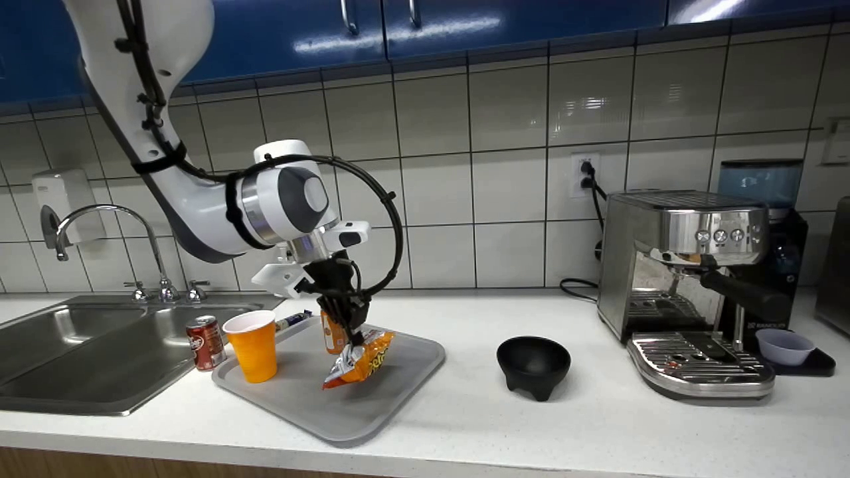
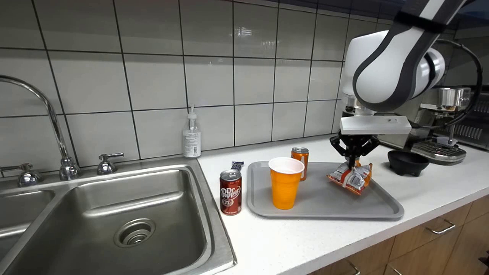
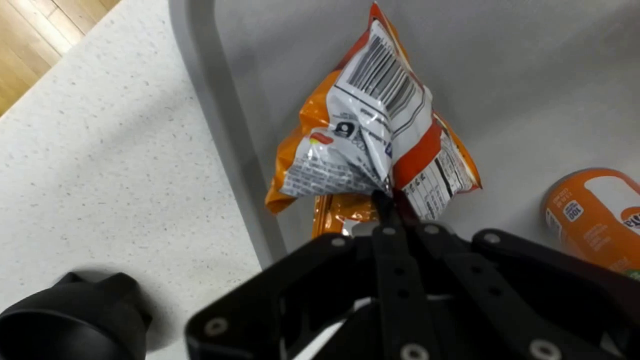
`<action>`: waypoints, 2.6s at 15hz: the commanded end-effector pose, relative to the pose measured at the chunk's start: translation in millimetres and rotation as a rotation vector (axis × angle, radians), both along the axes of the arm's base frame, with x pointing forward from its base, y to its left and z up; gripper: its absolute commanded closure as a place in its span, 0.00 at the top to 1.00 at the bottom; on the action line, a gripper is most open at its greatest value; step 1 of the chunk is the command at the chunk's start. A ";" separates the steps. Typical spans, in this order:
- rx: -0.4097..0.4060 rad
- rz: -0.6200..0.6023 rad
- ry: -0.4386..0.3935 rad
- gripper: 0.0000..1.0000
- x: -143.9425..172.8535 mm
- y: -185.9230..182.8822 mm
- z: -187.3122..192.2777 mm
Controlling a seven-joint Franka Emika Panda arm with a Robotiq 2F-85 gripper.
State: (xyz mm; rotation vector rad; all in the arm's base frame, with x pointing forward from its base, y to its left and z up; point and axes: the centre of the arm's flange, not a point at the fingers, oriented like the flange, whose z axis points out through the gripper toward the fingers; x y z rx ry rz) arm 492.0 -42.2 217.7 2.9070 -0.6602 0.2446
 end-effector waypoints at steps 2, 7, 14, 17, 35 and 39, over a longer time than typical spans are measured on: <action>0.022 0.034 0.004 0.40 -3.7 -1.2 2.5; 0.013 0.037 -0.011 0.78 -8.7 0.1 12.1; 0.006 0.056 -0.051 0.96 -22.5 9.9 36.3; -0.001 0.076 -0.068 0.98 -32.6 16.3 47.0; -0.008 0.145 -0.141 1.00 -82.7 59.3 78.7; -0.007 0.145 -0.141 1.00 -83.9 59.4 78.8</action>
